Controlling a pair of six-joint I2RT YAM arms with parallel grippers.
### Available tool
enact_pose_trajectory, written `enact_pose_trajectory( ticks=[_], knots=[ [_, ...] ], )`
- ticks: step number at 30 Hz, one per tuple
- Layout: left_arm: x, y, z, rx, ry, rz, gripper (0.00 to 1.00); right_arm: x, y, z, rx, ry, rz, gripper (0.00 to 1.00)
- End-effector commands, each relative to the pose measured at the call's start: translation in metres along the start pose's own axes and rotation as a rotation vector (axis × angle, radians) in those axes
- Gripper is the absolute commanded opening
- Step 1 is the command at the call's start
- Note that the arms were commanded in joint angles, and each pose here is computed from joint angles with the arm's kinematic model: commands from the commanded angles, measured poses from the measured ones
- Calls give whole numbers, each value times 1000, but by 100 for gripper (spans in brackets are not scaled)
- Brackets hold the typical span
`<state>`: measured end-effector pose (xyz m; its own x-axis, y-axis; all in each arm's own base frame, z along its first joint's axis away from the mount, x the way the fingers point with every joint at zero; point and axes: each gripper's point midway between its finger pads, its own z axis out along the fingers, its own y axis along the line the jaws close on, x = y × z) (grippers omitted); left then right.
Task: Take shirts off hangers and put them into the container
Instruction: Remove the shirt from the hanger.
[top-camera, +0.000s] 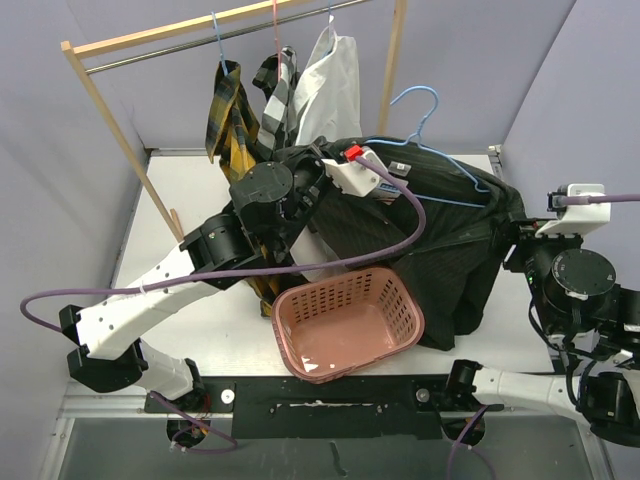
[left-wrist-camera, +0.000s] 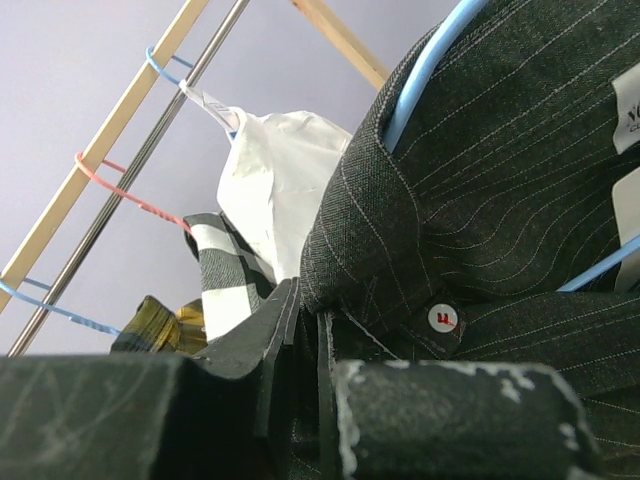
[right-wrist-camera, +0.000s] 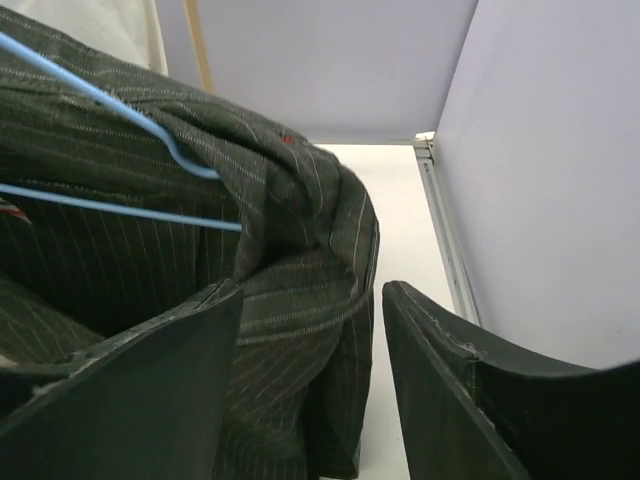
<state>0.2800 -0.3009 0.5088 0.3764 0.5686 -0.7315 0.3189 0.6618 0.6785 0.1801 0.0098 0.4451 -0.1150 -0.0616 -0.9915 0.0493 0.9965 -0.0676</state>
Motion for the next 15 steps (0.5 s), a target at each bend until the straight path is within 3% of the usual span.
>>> enact_pose_trajectory(
  ticks=[1, 8, 15],
  knots=[
    [-23, 61, -24, -152, -80, -131, 0, 5, 6, -2, -42, 12, 43, 59],
    [-24, 58, -22, -137, -85, -133, 0, 22, 45, 10, -105, 49, -9, 58],
    [-27, 56, -24, -128, -93, -134, 0, 16, 51, 17, -76, 10, 6, 43]
  ],
)
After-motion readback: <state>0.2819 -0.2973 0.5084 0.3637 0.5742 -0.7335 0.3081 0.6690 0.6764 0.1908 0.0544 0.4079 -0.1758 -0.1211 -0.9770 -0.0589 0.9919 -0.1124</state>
